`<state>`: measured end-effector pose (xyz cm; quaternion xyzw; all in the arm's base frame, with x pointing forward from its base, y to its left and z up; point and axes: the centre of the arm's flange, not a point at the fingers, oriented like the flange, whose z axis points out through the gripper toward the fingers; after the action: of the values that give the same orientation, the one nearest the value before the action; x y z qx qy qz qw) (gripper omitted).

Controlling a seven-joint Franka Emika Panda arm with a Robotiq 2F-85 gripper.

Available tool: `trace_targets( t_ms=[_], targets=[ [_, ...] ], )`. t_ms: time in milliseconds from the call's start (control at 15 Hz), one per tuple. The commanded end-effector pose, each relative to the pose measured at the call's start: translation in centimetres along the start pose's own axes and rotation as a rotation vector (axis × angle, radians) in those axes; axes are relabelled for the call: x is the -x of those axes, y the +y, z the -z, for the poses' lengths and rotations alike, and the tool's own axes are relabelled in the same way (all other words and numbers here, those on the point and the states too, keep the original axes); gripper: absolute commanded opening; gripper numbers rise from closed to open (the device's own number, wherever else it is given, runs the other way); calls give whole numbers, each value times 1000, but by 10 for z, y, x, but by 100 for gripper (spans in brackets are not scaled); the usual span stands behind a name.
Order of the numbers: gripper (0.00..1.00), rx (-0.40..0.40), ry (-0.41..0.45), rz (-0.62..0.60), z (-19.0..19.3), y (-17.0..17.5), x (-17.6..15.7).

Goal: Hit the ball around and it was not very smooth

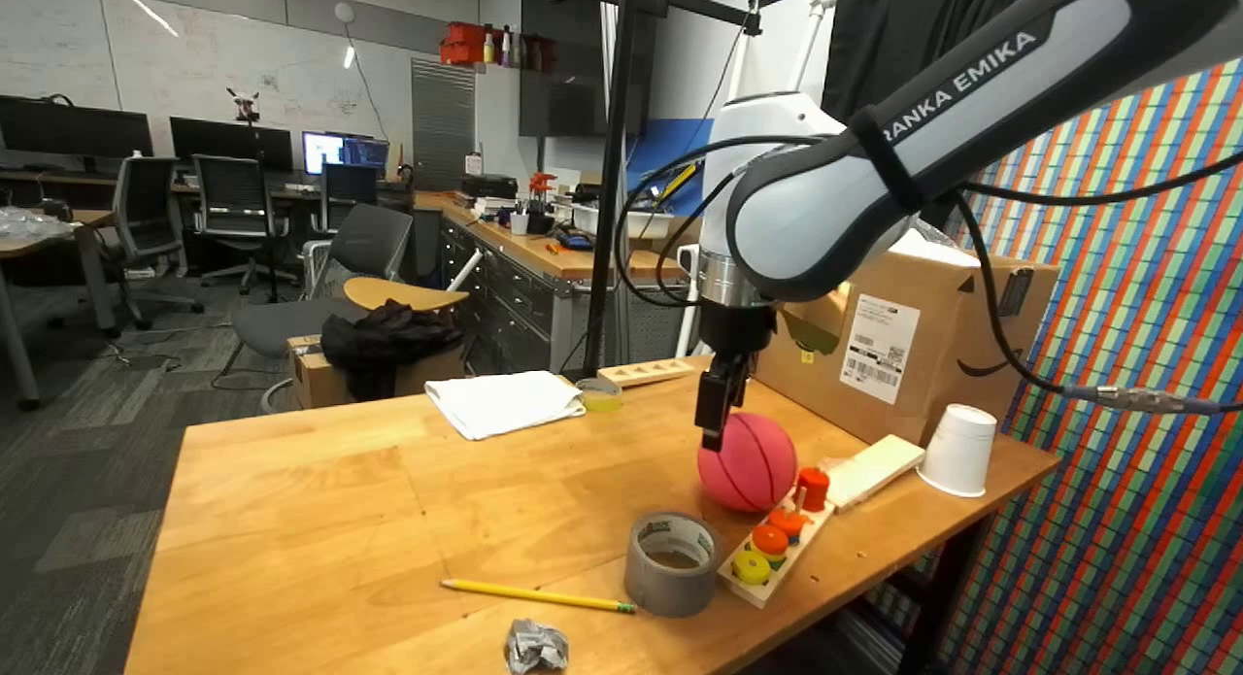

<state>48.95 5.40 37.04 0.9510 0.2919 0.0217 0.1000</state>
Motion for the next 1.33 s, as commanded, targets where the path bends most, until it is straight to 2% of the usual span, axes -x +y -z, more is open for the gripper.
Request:
trace_targets(
  t_ms=[0,200,400,867,1267],
  targets=[
    [100,-184,61,75,21,-34,6],
    [100,-307,84,133,37,-59,5],
    [100,-366,75,171,47,-74,3],
    [100,-402,27,202,43,-87,0],
    [100,-438,-38,190,12,-88,-6]
  ],
)
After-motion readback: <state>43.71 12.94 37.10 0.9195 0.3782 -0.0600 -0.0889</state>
